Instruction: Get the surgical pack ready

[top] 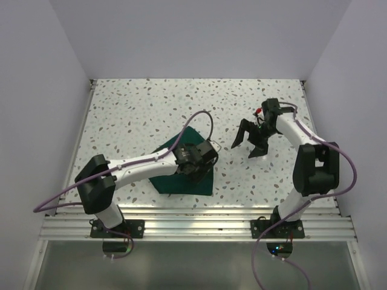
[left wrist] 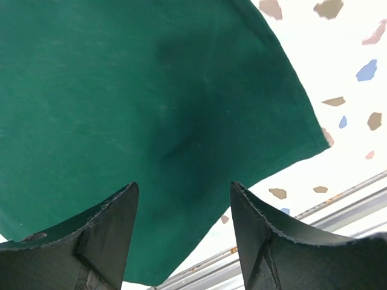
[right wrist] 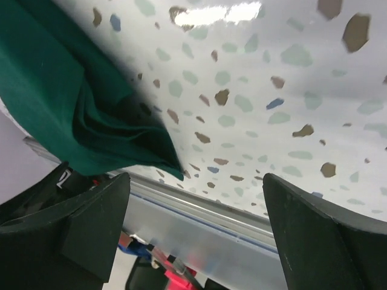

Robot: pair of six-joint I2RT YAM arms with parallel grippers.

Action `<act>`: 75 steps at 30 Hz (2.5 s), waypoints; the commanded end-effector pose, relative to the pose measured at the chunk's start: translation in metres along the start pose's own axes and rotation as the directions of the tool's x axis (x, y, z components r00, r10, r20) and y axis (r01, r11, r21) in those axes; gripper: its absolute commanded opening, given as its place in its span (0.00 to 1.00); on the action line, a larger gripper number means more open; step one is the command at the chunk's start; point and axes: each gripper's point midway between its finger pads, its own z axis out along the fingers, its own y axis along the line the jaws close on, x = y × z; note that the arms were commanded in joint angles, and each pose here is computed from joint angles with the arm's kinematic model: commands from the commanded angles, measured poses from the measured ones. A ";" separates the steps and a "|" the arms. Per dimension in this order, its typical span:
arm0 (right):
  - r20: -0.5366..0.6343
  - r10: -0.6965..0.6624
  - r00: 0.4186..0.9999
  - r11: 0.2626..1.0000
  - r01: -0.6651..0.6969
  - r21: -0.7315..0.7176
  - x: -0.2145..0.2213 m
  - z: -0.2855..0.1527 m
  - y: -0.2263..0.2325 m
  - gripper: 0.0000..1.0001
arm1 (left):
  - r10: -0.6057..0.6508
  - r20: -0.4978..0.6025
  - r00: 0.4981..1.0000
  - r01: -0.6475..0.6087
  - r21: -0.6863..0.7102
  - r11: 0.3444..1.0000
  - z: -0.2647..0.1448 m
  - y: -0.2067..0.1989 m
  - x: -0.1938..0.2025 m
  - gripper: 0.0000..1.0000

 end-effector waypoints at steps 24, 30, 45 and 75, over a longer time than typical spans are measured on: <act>0.031 -0.087 0.996 0.996 0.088 -0.034 0.059 -0.019 -0.010 0.97 | 0.151 -0.118 0.982 -0.177 -0.259 0.949 0.029 0.038 0.036 0.48; 0.037 -0.087 0.995 0.995 0.089 -0.038 0.058 -0.022 -0.008 0.97 | 0.142 -0.122 0.982 -0.171 -0.283 0.944 0.029 0.043 0.037 0.34; 0.029 -0.085 0.996 0.995 0.086 -0.045 0.062 -0.021 -0.008 0.98 | 0.144 -0.167 0.975 -0.190 -0.311 0.931 0.039 0.048 0.040 0.34; 0.005 -0.088 0.996 0.994 0.088 -0.067 0.072 -0.022 -0.008 0.99 | 0.106 -0.066 0.992 -0.118 -0.207 0.971 0.017 0.034 -0.021 0.00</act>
